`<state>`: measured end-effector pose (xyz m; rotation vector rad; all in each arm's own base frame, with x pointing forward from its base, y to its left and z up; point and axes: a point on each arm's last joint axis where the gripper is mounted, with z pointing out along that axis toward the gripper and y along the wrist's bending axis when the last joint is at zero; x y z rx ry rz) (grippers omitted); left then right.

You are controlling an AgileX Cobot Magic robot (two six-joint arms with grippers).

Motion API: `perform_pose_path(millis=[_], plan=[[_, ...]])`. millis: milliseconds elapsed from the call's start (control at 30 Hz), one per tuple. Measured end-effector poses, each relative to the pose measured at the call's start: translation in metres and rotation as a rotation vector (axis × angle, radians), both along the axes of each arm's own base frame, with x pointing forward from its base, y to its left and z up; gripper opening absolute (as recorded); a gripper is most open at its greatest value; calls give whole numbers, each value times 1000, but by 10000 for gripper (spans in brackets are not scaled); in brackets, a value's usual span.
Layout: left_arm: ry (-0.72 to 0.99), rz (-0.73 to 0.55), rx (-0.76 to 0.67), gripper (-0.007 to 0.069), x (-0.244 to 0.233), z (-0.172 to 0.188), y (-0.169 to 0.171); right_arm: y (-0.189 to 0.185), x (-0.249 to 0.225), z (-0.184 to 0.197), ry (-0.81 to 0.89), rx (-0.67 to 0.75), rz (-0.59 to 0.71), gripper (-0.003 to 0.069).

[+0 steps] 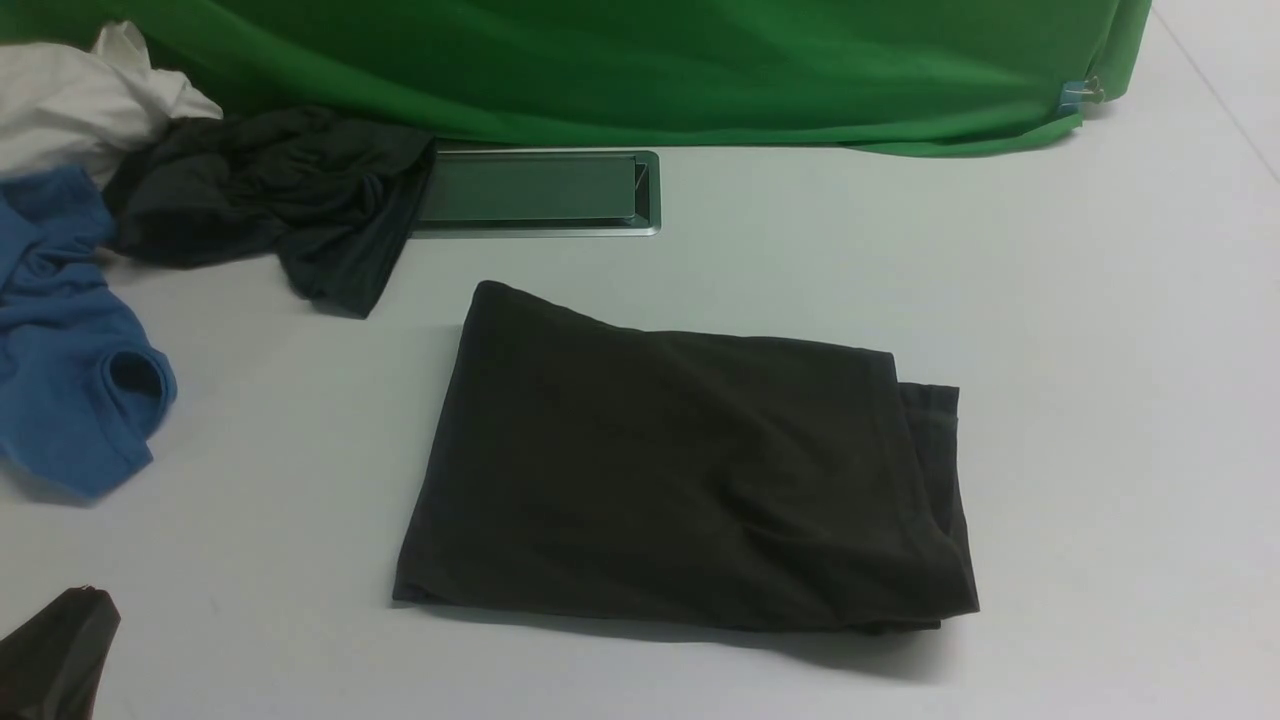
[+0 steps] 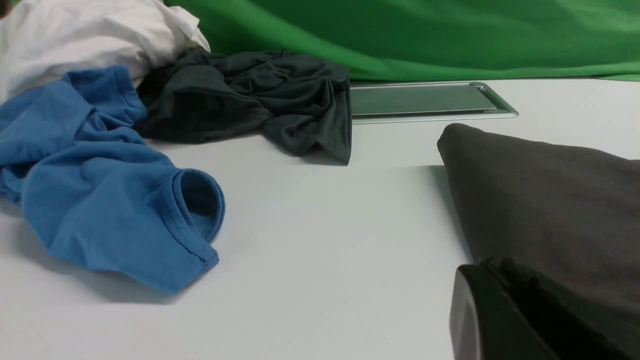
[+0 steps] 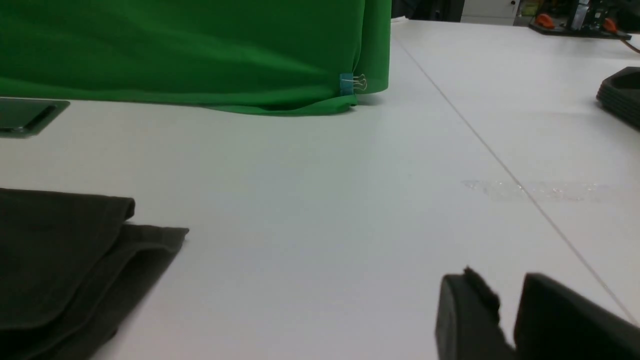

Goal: Fold a long-sleeved shirt on a white desktop.

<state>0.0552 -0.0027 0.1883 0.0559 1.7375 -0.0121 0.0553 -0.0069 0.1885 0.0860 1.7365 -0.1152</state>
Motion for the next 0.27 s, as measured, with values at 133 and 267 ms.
perform_pose_path(millis=[133, 267], plan=[[0, 0, 0, 18, 0, 0, 0, 0, 0, 0, -1, 0, 0, 204], [0, 0, 0, 18, 0, 0, 0, 0, 0, 0, -1, 0, 0, 216]])
